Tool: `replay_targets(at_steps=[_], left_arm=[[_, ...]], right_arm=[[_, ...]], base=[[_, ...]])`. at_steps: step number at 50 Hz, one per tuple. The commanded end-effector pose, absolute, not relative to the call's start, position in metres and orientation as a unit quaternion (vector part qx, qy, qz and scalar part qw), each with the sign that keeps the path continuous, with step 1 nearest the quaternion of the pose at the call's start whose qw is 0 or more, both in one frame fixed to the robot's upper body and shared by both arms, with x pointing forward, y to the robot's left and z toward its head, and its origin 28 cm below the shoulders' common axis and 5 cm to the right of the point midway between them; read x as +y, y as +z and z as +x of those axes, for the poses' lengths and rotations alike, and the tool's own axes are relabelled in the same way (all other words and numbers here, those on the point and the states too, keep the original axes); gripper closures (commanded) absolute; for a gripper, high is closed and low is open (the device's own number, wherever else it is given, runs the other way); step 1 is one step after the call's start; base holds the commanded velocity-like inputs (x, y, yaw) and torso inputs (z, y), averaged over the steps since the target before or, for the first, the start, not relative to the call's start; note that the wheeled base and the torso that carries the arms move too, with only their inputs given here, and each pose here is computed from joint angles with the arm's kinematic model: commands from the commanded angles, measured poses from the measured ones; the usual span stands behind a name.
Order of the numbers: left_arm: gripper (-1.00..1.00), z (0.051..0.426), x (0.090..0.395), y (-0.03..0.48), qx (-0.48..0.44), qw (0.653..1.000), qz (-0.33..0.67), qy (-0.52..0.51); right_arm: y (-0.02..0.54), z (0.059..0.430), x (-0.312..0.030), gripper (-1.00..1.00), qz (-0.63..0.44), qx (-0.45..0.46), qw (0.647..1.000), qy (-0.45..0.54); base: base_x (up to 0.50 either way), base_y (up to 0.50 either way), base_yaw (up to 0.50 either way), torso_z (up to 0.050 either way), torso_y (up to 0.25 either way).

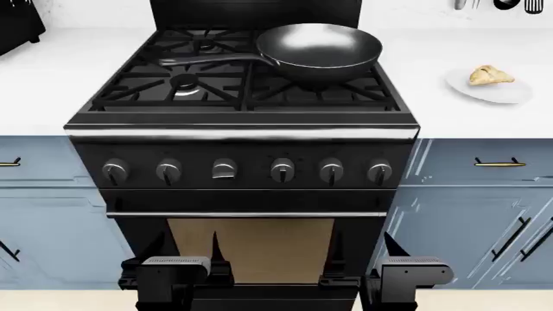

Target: Pick the croissant and place it on the pan. Then turn on the stove to warm the croissant.

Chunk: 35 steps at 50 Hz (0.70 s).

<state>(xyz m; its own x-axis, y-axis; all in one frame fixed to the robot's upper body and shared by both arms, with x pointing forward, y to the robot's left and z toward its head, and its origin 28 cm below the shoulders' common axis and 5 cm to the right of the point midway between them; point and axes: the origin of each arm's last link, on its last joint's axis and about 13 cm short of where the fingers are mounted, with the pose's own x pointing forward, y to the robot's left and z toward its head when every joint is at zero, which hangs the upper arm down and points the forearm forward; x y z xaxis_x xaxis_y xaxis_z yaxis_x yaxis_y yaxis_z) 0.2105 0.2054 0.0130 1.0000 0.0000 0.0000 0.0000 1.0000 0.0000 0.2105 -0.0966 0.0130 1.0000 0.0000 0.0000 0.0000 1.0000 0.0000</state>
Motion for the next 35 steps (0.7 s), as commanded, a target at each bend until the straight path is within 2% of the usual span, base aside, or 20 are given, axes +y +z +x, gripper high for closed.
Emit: replay_targets(at_steps=[1,15,35], left_arm=[[-1.00,0.2080,0.2050,0.0095,0.004,1.000,0.006,-0.010],[-1.00,0.2023,0.2058,0.0014,0.048,0.998,-0.017,-0.024],[-1.00,0.2026,0.2066,-0.0002,0.056,0.998,-0.023,-0.021]], right_arm=[[0.0106,0.2112,-0.0941,-1.00,-0.004,0.000,1.000,0.011],[0.0073,0.2085,-0.0925,-1.00,-0.010,-0.005,0.999,0.034],[0.0086,0.2065,-0.0953,-1.00,0.015,-0.008,0.999,0.045]], base=[[0.00,0.00,0.00,0.000,0.000],[0.00,0.00,0.00,0.049,0.017],[0.00,0.00,0.00,0.050,0.017]])
